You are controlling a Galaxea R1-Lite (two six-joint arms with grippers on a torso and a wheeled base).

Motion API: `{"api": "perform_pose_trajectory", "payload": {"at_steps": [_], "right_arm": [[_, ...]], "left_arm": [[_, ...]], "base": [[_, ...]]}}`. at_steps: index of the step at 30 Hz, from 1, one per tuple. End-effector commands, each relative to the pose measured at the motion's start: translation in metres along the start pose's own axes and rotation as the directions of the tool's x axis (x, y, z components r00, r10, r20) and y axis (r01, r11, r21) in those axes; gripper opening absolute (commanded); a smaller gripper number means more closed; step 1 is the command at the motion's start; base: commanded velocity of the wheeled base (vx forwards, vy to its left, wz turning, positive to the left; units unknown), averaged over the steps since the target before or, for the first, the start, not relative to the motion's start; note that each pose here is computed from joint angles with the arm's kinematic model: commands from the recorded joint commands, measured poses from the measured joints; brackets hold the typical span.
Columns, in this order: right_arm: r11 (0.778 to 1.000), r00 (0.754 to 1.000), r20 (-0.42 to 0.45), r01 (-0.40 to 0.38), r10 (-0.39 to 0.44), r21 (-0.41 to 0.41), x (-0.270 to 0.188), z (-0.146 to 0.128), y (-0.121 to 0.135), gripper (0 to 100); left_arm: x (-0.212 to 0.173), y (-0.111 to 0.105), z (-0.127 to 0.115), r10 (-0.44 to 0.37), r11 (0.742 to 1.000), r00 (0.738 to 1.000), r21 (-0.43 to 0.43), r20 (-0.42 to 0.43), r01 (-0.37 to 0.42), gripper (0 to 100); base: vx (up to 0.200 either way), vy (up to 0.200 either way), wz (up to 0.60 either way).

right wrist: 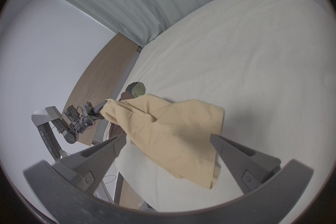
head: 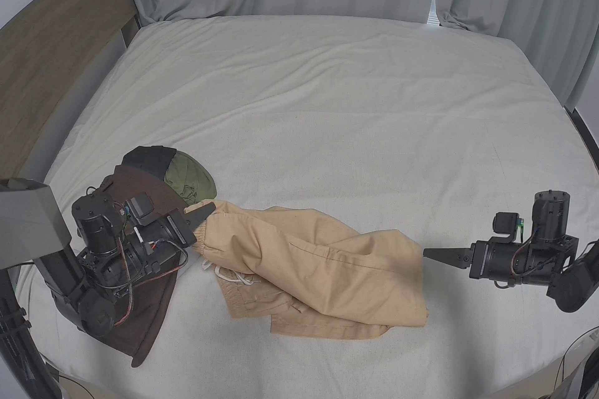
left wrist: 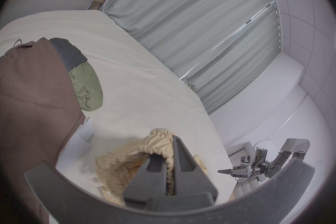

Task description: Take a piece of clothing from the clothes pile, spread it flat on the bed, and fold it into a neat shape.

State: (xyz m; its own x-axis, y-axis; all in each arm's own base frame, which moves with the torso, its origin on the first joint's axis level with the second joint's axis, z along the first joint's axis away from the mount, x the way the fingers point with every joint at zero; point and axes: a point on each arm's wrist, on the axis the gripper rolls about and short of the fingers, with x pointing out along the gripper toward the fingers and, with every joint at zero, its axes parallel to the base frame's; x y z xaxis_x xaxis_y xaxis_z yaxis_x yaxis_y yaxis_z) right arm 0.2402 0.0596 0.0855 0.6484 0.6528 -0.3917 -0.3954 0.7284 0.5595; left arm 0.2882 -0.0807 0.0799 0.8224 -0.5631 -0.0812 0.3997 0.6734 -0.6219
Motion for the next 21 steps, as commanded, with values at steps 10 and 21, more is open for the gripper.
{"api": "perform_pose_trajectory", "payload": {"at_steps": [10,21], "right_arm": [[0.995,0.993,-0.105,0.056,-0.047,0.085,0.021,-0.023,-0.032,100],[0.993,0.994,-0.101,0.056,-0.045,0.106,0.044,-0.038,-0.054,100]], "left_arm": [[0.001,0.001,0.0,0.002,1.0,1.0,-0.001,-0.001,-0.002,0],[0.001,0.001,-0.001,0.005,1.0,1.0,-0.001,-0.005,-0.005,0]], "base": [[0.0,0.0,0.0],[0.0,0.0,0.0]]}}
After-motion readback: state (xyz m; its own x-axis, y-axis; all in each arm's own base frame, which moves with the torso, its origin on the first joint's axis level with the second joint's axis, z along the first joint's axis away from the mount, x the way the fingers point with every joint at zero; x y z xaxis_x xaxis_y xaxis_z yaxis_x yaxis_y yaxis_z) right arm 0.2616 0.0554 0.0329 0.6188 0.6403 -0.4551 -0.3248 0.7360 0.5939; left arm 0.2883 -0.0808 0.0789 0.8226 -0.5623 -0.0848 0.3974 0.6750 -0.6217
